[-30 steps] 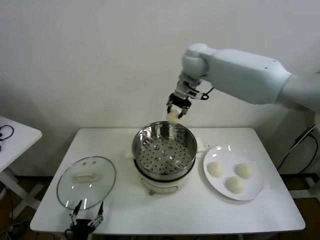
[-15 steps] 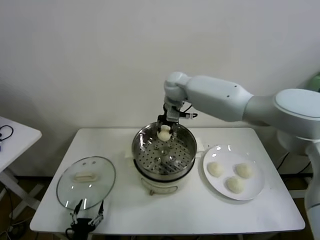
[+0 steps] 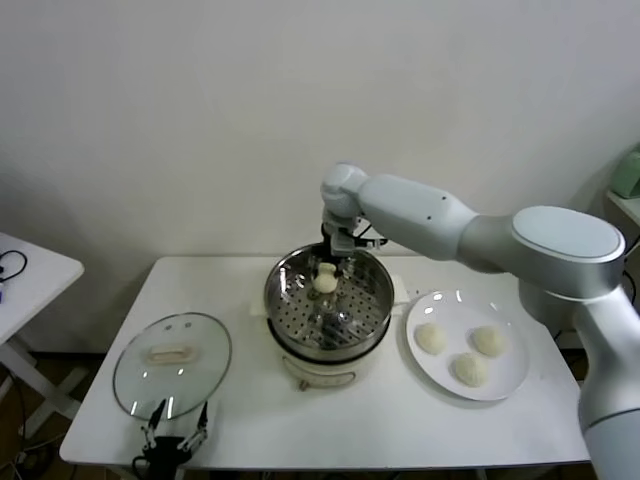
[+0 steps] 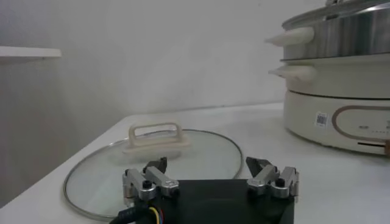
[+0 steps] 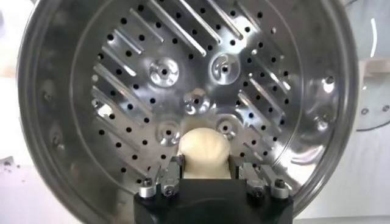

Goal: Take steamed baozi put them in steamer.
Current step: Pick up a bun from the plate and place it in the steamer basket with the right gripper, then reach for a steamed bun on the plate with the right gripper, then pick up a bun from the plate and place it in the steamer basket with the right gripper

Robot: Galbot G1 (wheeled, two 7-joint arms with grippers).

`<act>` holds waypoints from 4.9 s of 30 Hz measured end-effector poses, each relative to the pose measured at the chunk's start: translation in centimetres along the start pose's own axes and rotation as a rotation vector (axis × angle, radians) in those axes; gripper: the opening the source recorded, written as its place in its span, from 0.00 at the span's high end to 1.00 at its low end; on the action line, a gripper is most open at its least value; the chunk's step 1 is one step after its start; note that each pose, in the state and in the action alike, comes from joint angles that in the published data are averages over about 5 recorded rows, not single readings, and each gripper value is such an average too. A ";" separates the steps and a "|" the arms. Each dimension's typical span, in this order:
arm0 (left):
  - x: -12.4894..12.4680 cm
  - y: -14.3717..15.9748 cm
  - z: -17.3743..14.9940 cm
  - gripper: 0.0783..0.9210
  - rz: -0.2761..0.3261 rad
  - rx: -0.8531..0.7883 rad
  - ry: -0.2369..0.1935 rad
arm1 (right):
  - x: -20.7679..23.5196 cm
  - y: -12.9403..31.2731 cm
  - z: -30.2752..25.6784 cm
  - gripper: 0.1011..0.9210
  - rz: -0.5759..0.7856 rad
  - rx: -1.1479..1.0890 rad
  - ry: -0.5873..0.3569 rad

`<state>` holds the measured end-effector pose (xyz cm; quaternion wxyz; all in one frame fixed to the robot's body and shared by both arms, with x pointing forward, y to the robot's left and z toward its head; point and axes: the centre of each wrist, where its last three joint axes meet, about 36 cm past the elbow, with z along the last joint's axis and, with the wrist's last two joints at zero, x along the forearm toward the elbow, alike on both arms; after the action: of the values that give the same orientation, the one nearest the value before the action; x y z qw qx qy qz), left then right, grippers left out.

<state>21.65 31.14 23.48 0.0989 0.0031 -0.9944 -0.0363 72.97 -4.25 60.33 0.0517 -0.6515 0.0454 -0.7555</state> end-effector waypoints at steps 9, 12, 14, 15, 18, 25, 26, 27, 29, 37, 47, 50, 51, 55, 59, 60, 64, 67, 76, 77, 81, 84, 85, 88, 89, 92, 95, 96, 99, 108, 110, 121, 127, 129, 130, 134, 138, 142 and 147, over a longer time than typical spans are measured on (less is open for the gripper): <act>0.0 0.0 0.1 0.12 0.000 0.000 0.001 | -0.2 0.7 0.5 0.18 0.024 -0.022 0.004; 0.0 0.0 0.1 0.12 0.001 0.000 0.001 | 0.5 1.1 0.6 0.13 0.033 -0.029 0.002; 0.1 -0.1 0.1 0.12 0.003 -0.002 0.001 | 1.4 1.5 0.8 0.12 0.040 -0.039 -0.002; 0.1 -0.1 0.1 0.12 0.004 -0.002 0.001 | 2.0 1.7 1.0 0.12 0.042 -0.046 -0.006; 0.2 -0.2 -0.1 0.12 0.009 -0.004 0.002 | 4.4 2.7 1.5 0.12 0.047 -0.077 -0.022; 0.4 -0.3 -0.3 0.12 0.015 -0.007 0.002 | 10.8 7.6 2.2 0.12 0.069 -0.294 -0.047; 0.5 -0.2 -0.3 0.12 0.016 -0.007 0.002 | 11.7 8.8 2.1 0.12 0.068 -0.348 -0.041; 0.5 -0.2 -0.3 0.12 0.017 -0.007 0.003 | 12.4 9.9 2.0 0.12 0.065 -0.405 -0.033; 0.6 -0.1 -0.4 0.12 0.017 -0.005 0.001 | 13.7 12.6 1.5 0.12 0.053 -0.532 -0.016; 0.0 -0.3 -0.7 0.12 0.016 0.006 -0.015 | 13.7 23.4 -3.0 0.12 -0.003 -1.019 0.010; -0.3 0.3 -1.0 0.12 -0.005 0.016 -0.037 | 6.8 29.8 -9.7 0.12 0.011 -1.415 -0.046; -0.3 0.4 -1.0 0.12 -0.008 0.016 -0.040 | 4.0 30.5 -11.1 0.12 0.010 -1.484 -0.059; -0.3 0.4 -1.0 0.12 -0.008 0.016 -0.040 | 3.1 30.6 -11.5 0.12 0.009 -1.501 -0.062; -0.3 0.4 -0.8 0.12 -0.010 0.014 -0.037 | -0.2 30.9 -12.5 0.12 0.008 -1.556 -0.064; -0.2 0.3 -0.6 0.12 -0.009 0.011 -0.033 | -2.6 31.2 -12.9 0.12 0.009 -1.591 -0.057; -0.2 0.3 -0.6 0.12 -0.009 0.010 -0.032 | -3.1 31.3 -13.0 0.12 0.010 -1.598 -0.053; -0.1 0.3 -0.4 0.12 -0.011 0.010 -0.030 | -4.5 31.5 -12.8 0.12 0.019 -1.620 -0.039; -0.1 0.2 -0.2 0.12 -0.012 0.011 -0.028 | -5.3 31.5 -12.5 0.12 0.026 -1.633 -0.031; -0.1 0.1 0.1 0.12 -0.014 0.008 -0.022 | -7.3 31.4 -11.8 0.12 0.033 -1.663 -0.008; -0.1 0.2 0.1 0.12 -0.015 0.009 -0.021 | -7.5 31.4 -11.7 0.12 0.032 -1.666 -0.006; -0.2 0.2 0.2 0.12 -0.016 0.009 -0.018 | -8.3 31.4 -11.6 0.12 0.029 -1.674 -0.003; -0.2 0.2 0.3 0.12 -0.015 0.008 -0.017 | -8.9 31.3 -11.6 0.14 0.026 -1.679 -0.005; -0.2 0.2 0.3 0.12 -0.015 0.008 -0.017 | -9.0 31.2 -11.6 0.16 0.025 -1.679 -0.007; -0.2 0.2 0.3 0.12 -0.015 0.007 -0.016 | -9.3 31.1 -11.6 0.23 0.023 -1.680 -0.012; -0.2 0.2 0.3 0.12 -0.015 0.006 -0.015 | -9.4 31.0 -11.5 0.25 0.023 -1.679 -0.014; -0.2 0.3 0.4 0.12 -0.014 0.003 -0.013 | -9.4 30.9 -11.4 0.29 0.021 -1.677 -0.015; -0.2 0.3 0.4 0.12 -0.013 0.000 -0.012 | -9.4 30.9 -11.4 0.32 0.019 -1.673 -0.016; -0.1 0.3 0.4 0.12 -0.012 -0.001 -0.011 | -9.4 30.9 -11.3 0.33 0.019 -1.672 -0.017; -0.1 0.3 0.4 0.12 -0.011 -0.003 -0.009 | -9.0 30.9 -11.2 0.35 0.023 -1.669 -0.020; -0.1 0.3 0.0 0.12 -0.005 -0.011 -0.010 | -3.7 30.9 -9.9 0.35 0.024 -1.624 -0.046; -0.1 0.3 -0.1 0.12 -0.003 -0.011 -0.011 | -1.6 30.6 -9.3 0.35 0.023 -1.606 -0.054; 0.3 0.5 -0.3 0.12 -0.005 -0.012 -0.012 | 14.0 26.2 -5.3 0.35 0.059 -1.522 -0.079; 0.5 0.3 -0.4 0.12 0.001 -0.012 -0.015 | 19.4 20.1 -4.4 0.35 0.110 -1.473 -0.089; 0.4 0.3 -0.5 0.12 0.002 -0.014 -0.019 | 20.4 17.5 -4.2 0.35 0.126 -1.453 -0.093; 0.4 0.3 -0.6 0.12 0.003 -0.016 -0.022 | 20.7 16.1 -4.1 0.35 0.131 -1.442 -0.095; 0.2 0.3 -1.0 0.12 0.004 -0.020 -0.032 | 20.6 10.7 -3.9 0.35 0.137 -1.393 -0.100; 0.2 0.4 -1.1 0.12 0.001 -0.020 -0.037 | 18.8 6.0 -3.9 0.35 0.119 -1.349 -0.111; 0.2 0.4 -1.1 0.12 -0.002 -0.017 -0.038 | 16.0 2.4 -4.0 0.35 0.094 -1.313 -0.118; 0.1 0.2 -0.9 0.12 -0.004 -0.011 -0.036 | 12.1 -0.5 -4.0 0.35 0.065 -1.282 -0.123</act>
<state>21.67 31.26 24.36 0.0808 0.0038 -0.9958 -0.0418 67.24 -5.39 71.66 -0.3226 -0.5934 0.5045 -0.5379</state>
